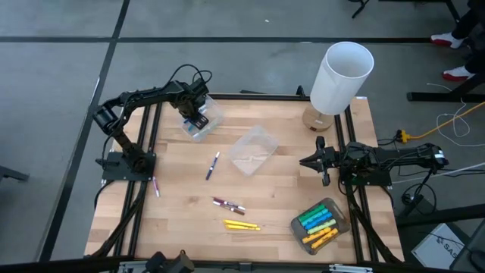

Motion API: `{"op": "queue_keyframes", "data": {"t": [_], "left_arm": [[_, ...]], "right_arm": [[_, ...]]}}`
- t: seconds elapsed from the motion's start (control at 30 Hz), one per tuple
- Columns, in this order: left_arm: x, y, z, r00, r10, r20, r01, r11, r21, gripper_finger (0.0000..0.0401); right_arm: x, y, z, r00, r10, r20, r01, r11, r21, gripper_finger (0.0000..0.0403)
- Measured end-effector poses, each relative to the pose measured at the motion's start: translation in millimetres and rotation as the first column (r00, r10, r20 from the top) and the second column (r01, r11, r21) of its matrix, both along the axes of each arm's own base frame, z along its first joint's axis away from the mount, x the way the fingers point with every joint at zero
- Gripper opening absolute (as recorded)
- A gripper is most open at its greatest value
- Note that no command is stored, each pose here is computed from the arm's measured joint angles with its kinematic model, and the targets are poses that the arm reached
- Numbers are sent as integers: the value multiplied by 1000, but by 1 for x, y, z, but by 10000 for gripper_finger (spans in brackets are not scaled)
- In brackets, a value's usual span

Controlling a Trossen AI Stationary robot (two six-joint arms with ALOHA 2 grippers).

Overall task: Pick & Place Markers
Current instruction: Put the dark blue marker into the transparent bin

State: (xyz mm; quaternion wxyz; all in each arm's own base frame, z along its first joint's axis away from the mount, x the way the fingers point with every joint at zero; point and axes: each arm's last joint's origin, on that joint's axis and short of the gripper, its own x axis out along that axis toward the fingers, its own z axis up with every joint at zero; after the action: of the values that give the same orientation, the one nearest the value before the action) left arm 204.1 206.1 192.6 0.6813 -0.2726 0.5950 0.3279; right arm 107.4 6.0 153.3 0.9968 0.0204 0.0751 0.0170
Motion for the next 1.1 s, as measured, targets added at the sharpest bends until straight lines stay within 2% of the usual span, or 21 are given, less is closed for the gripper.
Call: {"op": "queue_keyframes", "data": {"t": [0.13, 0.33, 0.63, 1.1], "left_arm": [[0, 0, 0, 1000, 0, 0, 0, 1000, 0, 139], [-2, -2, 8, 1000, 15, 24, -15, 1000, 19, 138], [-7, -16, 40, 981, 68, 180, -75, 997, 33, 128], [12, -72, 74, 948, 10, 319, -30, 998, 57, 53]], "right_arm": [[0, 0, 0, 1000, 0, 1, 0, 1000, 0, 40], [0, 0, 0, 1000, 0, 0, 0, 1000, 0, 40], [0, 0, 0, 1000, 0, 0, 0, 1000, 0, 40], [0, 0, 0, 1000, 0, 0, 0, 1000, 0, 40]]}}
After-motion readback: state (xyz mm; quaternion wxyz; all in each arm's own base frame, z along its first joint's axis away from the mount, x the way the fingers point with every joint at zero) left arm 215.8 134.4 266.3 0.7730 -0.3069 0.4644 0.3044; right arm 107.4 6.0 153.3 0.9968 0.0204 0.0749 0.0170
